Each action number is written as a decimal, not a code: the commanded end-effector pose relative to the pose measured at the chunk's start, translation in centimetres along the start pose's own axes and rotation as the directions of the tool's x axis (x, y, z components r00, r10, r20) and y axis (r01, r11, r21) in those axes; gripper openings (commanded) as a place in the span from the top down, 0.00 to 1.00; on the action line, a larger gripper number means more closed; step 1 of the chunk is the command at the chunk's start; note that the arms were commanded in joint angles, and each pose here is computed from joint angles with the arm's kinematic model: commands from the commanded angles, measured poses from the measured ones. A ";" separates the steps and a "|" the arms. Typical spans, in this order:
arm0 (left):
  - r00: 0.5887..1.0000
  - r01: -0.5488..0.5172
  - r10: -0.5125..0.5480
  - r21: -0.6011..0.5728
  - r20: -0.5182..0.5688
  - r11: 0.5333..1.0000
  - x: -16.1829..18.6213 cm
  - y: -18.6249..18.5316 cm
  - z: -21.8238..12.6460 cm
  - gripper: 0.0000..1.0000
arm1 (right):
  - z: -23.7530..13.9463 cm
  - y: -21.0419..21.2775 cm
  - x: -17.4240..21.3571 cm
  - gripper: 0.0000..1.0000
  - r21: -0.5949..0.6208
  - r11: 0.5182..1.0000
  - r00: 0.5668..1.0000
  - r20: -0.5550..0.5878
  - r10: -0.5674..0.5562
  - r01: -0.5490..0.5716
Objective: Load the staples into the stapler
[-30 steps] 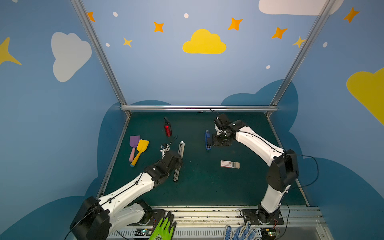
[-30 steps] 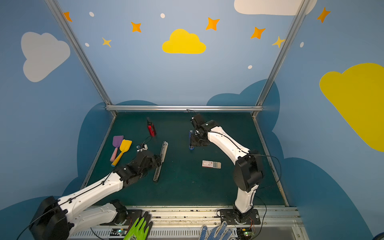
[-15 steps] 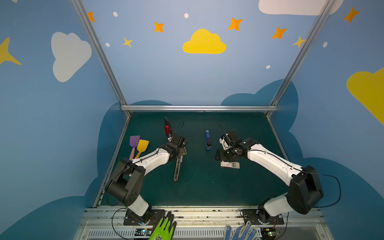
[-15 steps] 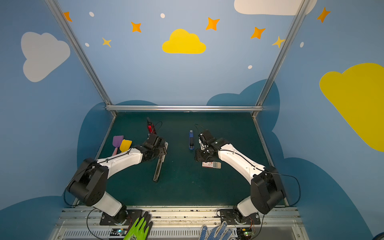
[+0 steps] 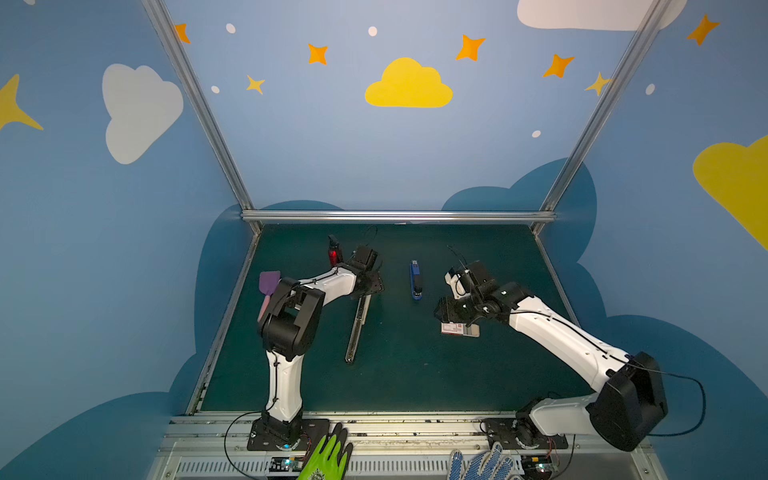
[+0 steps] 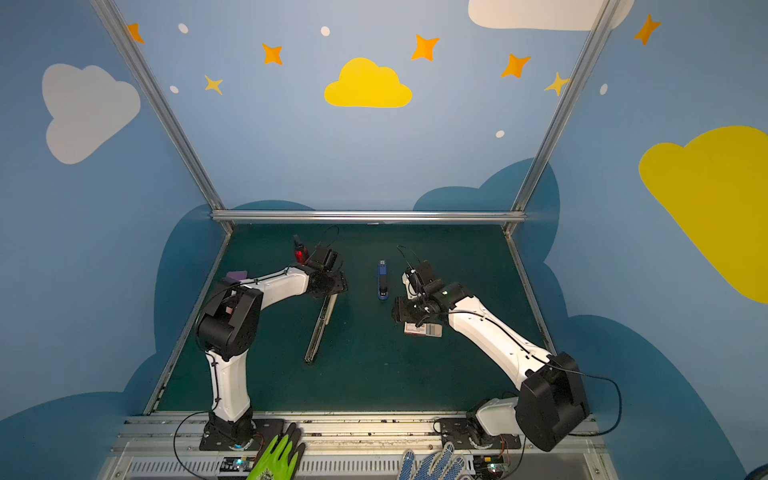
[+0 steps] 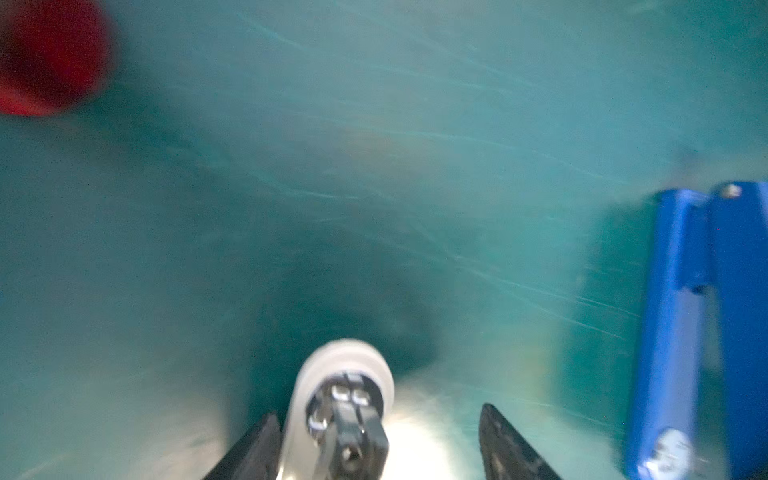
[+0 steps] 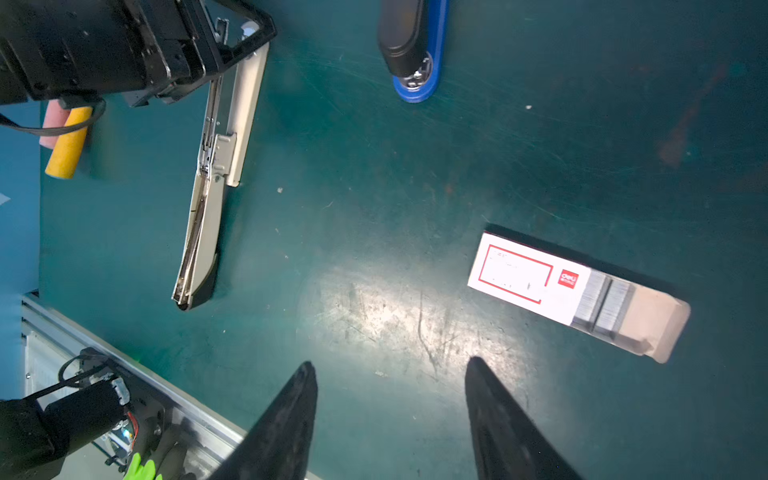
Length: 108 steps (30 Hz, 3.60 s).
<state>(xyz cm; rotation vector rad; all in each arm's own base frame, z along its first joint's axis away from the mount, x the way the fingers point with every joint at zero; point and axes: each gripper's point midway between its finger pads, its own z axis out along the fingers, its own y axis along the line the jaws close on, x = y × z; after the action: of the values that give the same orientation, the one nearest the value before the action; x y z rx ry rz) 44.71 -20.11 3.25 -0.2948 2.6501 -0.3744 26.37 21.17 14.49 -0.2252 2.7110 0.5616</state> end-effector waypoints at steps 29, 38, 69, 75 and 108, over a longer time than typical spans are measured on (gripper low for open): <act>0.958 -0.146 0.211 0.308 -0.193 0.940 16.4 -9.1 -8.4 0.30 | 0.8 -2.0 -1.8 0.43 -0.101 0.987 0.992 0.015 0.124 -0.122; 0.998 -0.042 0.038 0.115 0.042 0.992 12.9 -2.3 -14.1 0.26 | 2.6 2.7 0.0 0.39 -0.241 0.970 0.998 -0.047 -0.035 0.023; 0.963 0.260 -0.268 0.144 0.040 0.955 8.3 4.7 -7.5 0.22 | 11.3 7.5 6.2 0.35 -0.203 0.923 0.914 -0.180 -0.364 0.327; 0.972 0.227 -0.234 0.205 0.010 0.952 7.0 2.0 -6.3 0.23 | 12.3 7.4 7.3 0.37 -0.138 0.919 0.899 -0.197 -0.390 0.369; 0.990 0.137 -0.116 0.408 -0.077 0.903 3.0 -6.4 -2.9 0.26 | 12.0 8.8 6.6 0.45 -0.235 0.943 0.947 -0.164 -0.278 0.236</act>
<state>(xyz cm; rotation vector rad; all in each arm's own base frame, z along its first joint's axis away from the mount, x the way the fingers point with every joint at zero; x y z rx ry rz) 42.19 -26.96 5.58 -0.3508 2.5291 -0.9976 22.82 32.31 3.12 -0.6444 2.8018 0.6543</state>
